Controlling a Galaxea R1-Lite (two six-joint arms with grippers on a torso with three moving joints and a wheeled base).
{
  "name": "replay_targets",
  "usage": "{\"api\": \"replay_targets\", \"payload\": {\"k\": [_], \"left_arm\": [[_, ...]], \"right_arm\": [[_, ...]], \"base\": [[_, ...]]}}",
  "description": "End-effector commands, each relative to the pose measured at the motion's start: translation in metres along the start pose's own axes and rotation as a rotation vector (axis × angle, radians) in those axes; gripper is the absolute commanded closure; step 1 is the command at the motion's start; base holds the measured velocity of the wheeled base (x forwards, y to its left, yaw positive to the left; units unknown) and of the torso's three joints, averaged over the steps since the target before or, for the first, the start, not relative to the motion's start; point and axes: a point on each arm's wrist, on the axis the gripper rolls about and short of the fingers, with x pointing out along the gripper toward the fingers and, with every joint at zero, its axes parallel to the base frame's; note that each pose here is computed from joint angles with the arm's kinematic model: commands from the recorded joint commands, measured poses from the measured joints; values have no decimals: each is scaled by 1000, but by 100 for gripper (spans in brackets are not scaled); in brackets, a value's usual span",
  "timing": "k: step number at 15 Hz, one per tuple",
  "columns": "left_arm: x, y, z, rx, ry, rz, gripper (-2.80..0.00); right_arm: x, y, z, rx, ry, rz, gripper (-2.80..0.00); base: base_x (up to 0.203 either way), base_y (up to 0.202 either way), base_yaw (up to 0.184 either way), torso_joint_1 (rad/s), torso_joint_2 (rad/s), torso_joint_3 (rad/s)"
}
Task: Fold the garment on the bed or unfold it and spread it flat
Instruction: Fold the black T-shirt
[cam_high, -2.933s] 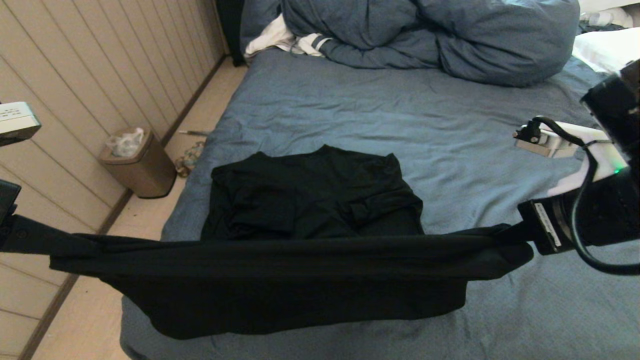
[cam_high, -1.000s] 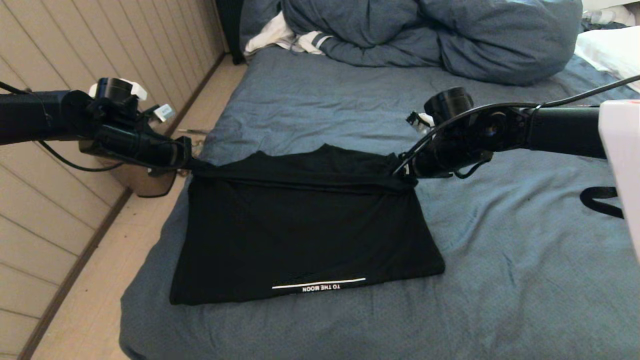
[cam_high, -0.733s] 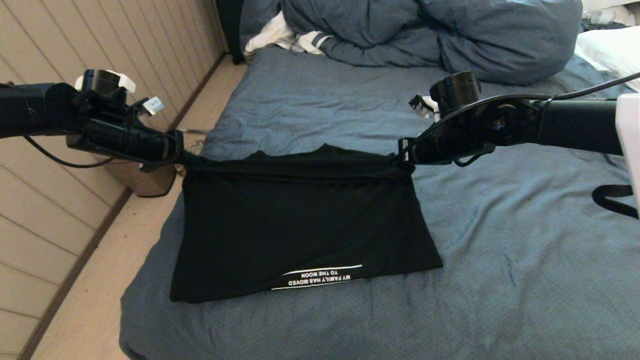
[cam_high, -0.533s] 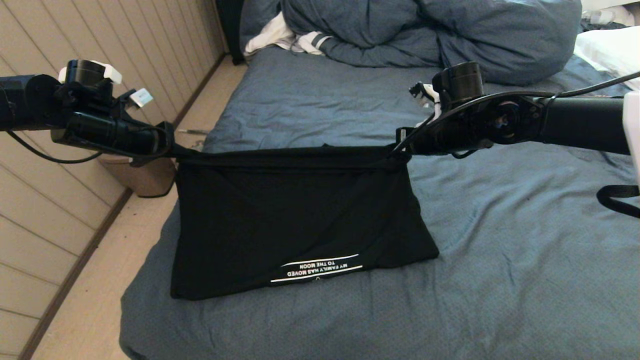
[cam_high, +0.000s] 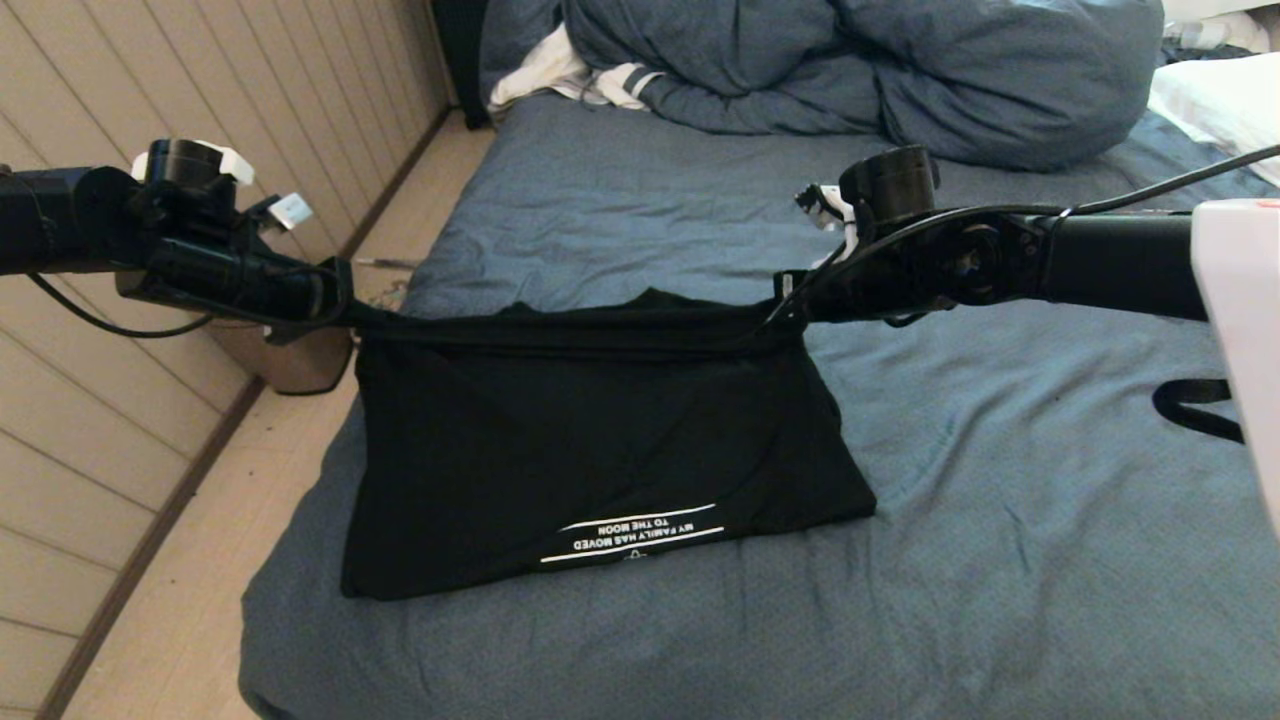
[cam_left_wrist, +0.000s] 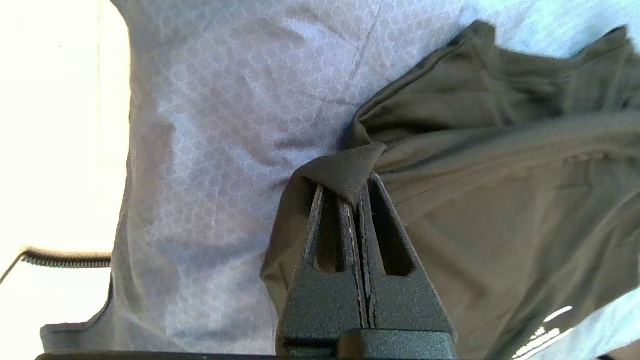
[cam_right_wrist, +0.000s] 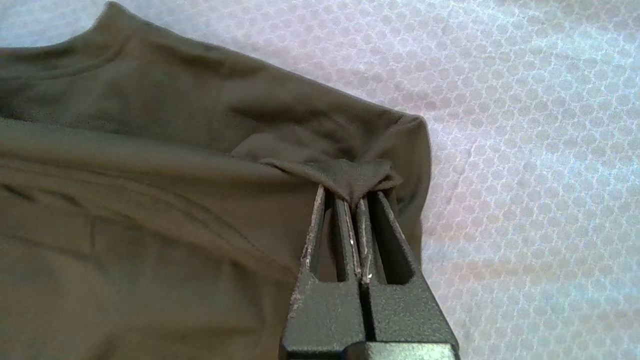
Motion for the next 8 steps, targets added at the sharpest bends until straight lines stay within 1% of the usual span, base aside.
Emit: {"api": "replay_targets", "payload": {"k": [1,2,3,8], "left_arm": [[9,5,-3,-9,20,3,-280],[10,6,-2,-10,10,3,-280],[11,6,2,-16,-27,-1,-280],[11,5,3,-17,-28,-1,-280]], "right_arm": [[10,-1,-6,-2,11,-3,0],[12,-2,-6,-1,7,-4,-280],[18,-4,-9,0,6,-6,-280],[18,-4,-9,0,6,-6,-280]], "base": [[0,0,0,0,0,0],[0,0,0,0,0,0],[0,0,0,0,0,0],[0,0,0,0,0,0]]}}
